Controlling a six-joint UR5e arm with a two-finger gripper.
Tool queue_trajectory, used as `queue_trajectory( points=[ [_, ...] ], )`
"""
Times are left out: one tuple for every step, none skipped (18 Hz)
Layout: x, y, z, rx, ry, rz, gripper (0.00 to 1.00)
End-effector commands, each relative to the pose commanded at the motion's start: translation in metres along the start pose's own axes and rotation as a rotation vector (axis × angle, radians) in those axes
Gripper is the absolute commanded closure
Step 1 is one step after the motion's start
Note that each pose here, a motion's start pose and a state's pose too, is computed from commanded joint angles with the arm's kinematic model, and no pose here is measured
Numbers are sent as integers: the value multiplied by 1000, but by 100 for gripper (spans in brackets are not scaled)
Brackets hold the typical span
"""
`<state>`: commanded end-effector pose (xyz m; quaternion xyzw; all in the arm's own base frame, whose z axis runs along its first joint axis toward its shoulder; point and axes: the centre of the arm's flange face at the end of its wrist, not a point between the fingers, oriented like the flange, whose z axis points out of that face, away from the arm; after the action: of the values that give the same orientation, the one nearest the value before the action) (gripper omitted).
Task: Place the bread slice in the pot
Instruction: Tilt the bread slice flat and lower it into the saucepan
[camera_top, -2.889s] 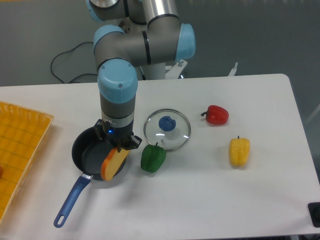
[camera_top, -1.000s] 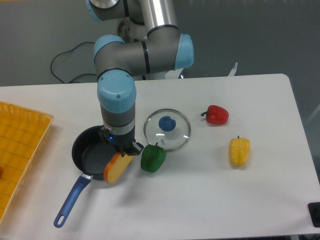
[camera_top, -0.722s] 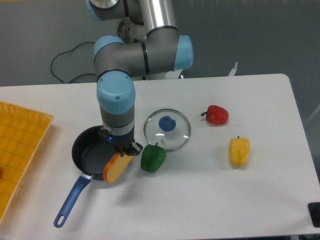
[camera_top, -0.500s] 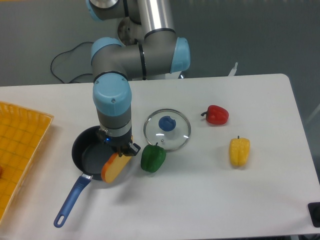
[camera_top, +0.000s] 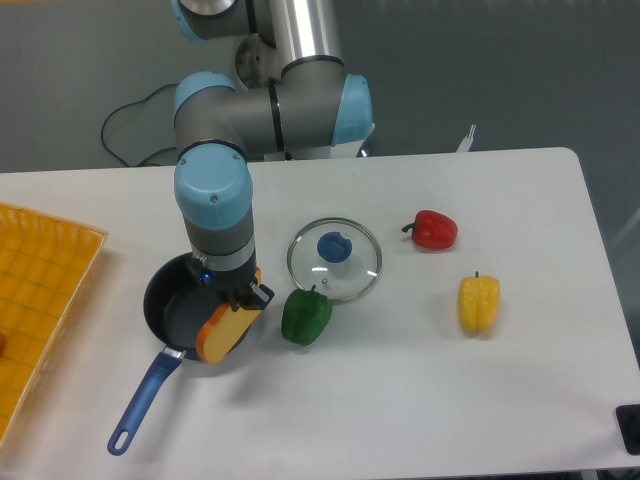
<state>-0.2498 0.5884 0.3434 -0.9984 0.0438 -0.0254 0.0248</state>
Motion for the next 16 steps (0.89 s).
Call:
queue_trajectory(
  points=[
    [3,-1,2,-5,0,4,86],
    [4,1,6,-10,7,4,86],
    [7,0,6,-10,6,8,86],
    [8,0,4,-8,3,10,86],
    [11,-1,5,-11,5,15,86],
    [12,-1,6,-12,6,16,86],
    [13,0,5,-10,7,16,86],
    [13,0,5,-12,9,16,86],
    [16,-1,3,-7,8,16,86],
    [16,0,1,-4,7,10,86],
    [23,-4,2,-8,6,12,86],
    [29,-5,3,-10,9,19,86],
    [31,-4,3,-10,9,19,86],
    [32,-4,3,-11,9,19,85],
    [35,-5,4,-12,10,13,85],
    [39,-7,5,-13,9,13,85]
  ],
)
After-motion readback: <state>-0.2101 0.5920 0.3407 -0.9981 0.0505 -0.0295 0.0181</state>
